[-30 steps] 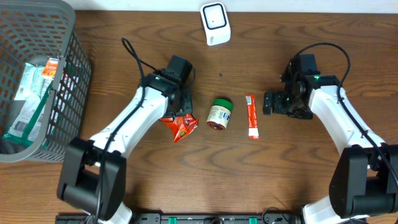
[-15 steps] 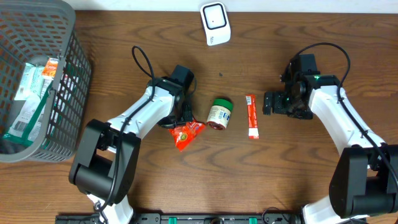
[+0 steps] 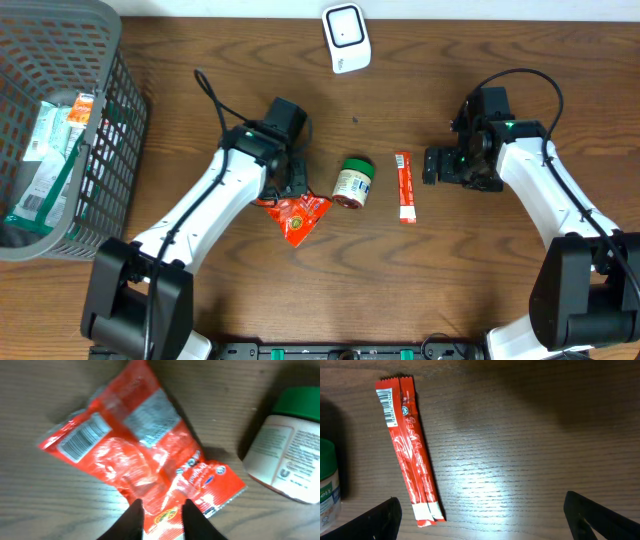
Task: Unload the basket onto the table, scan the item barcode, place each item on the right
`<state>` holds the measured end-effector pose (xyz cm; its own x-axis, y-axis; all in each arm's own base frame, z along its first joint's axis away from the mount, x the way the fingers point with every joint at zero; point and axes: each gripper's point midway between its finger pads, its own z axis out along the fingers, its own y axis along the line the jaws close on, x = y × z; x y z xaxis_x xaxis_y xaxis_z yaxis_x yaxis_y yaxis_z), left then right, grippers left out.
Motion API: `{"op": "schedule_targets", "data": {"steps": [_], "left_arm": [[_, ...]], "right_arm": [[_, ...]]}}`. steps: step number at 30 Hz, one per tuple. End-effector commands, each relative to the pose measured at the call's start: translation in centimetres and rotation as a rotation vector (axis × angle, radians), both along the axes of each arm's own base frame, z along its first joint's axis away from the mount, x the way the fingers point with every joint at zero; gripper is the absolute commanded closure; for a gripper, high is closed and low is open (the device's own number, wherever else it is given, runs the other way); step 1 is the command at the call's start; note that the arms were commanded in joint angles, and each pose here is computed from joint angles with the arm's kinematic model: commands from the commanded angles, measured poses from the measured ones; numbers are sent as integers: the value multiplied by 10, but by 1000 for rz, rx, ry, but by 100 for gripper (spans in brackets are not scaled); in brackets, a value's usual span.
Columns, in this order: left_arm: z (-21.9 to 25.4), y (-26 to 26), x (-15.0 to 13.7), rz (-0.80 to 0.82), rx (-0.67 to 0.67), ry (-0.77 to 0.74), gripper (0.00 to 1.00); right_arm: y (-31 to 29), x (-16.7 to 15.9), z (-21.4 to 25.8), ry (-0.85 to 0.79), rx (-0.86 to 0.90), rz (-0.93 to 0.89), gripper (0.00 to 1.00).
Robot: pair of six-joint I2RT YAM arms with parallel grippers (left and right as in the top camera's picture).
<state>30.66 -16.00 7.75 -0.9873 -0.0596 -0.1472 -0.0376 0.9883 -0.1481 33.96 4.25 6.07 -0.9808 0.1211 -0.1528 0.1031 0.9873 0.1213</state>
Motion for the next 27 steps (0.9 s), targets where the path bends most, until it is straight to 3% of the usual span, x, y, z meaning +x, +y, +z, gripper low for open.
{"op": "schedule_targets", "data": {"steps": [1, 10, 15, 22, 27], "left_arm": [[-20, -8, -12, -25, 17, 43, 76], [-68, -13, -32, -71, 59, 109, 76], [-70, -12, -35, -87, 65, 115, 79], [-1, -9, 8, -102, 0, -98, 75], [41, 38, 47, 29, 131, -325, 79]], "right_arm": [[-1, -1, 1, -3, -8, 7, 1], [-1, -2, 1, -2, -8, 7, 1], [-1, -2, 1, -2, -8, 7, 1], [-1, -1, 1, -3, -8, 7, 1], [-1, -2, 1, -2, -8, 7, 1]]}}
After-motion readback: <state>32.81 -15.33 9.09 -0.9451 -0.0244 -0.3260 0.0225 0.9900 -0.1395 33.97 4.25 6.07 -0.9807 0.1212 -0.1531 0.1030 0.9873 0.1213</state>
